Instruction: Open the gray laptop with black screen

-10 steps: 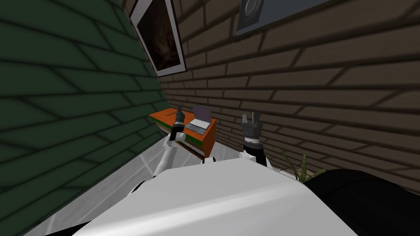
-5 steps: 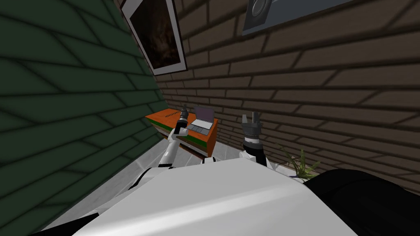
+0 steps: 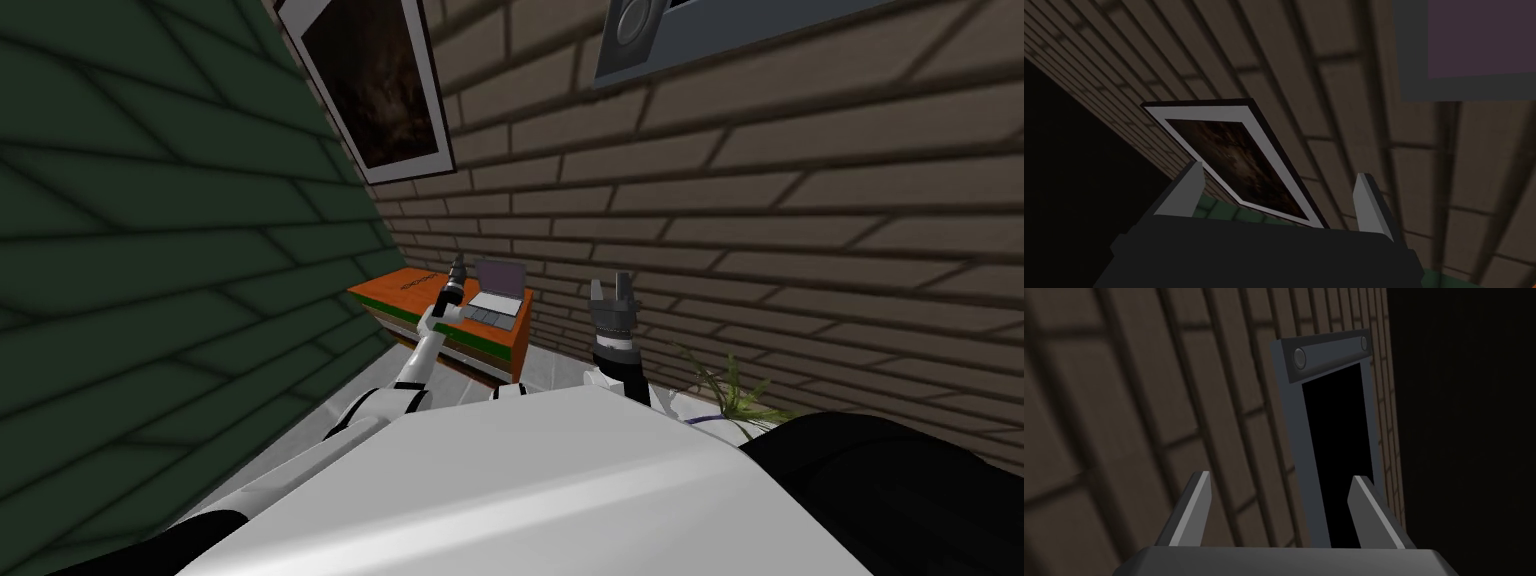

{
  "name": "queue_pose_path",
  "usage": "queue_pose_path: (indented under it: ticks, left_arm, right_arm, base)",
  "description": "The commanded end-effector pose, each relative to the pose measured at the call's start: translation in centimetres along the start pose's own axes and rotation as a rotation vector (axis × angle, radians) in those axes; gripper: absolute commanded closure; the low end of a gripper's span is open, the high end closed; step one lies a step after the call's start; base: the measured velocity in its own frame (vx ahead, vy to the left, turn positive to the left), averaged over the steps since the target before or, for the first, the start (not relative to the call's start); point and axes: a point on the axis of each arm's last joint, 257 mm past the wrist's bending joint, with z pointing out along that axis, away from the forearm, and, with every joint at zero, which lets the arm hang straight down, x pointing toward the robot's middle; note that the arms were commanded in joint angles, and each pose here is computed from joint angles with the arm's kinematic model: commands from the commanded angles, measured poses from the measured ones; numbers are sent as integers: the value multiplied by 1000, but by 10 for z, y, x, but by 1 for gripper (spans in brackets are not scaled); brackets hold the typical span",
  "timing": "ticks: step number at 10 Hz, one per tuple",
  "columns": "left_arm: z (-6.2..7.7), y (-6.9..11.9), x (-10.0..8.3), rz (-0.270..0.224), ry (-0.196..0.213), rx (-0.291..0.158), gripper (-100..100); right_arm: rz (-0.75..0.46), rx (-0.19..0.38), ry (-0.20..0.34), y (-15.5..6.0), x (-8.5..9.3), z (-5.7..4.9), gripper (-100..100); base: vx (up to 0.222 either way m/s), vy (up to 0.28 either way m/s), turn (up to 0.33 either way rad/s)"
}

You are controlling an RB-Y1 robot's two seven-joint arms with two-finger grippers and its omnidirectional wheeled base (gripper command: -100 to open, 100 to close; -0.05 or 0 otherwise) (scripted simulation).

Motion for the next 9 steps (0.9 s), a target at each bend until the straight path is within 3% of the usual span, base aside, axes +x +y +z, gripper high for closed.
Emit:
queue_pose_path:
  ticks: [1, 2, 4, 5, 6, 9]
  left_arm:
    - [19, 11, 22, 9, 40, -47, -100]
    - [27, 18, 34, 19, 67, -76, -100]
    - [29, 23, 35, 21, 70, -88, -100]
    - [40, 21, 48, 33, 96, -101, -100]
    - [37, 31, 48, 34, 97, -121, -100]
    - [53, 35, 72, 69, 150, -165, -100]
  right_arm:
    - [0, 0, 0, 0, 0, 0, 0]
    - [0, 0, 0, 0, 0, 0, 0]
    - [0, 0, 0, 0, 0, 0, 0]
    - [0, 0, 0, 0, 0, 0, 0]
    - [0, 0, 0, 0, 0, 0, 0]
    - [0, 0, 0, 0, 0, 0, 0]
  base:
    - [18, 118, -120]
    - [30, 167, -192]
    - [10, 99, -21]
    - [19, 64, -105]
    - [16, 70, -76]
    - [12, 90, -88]
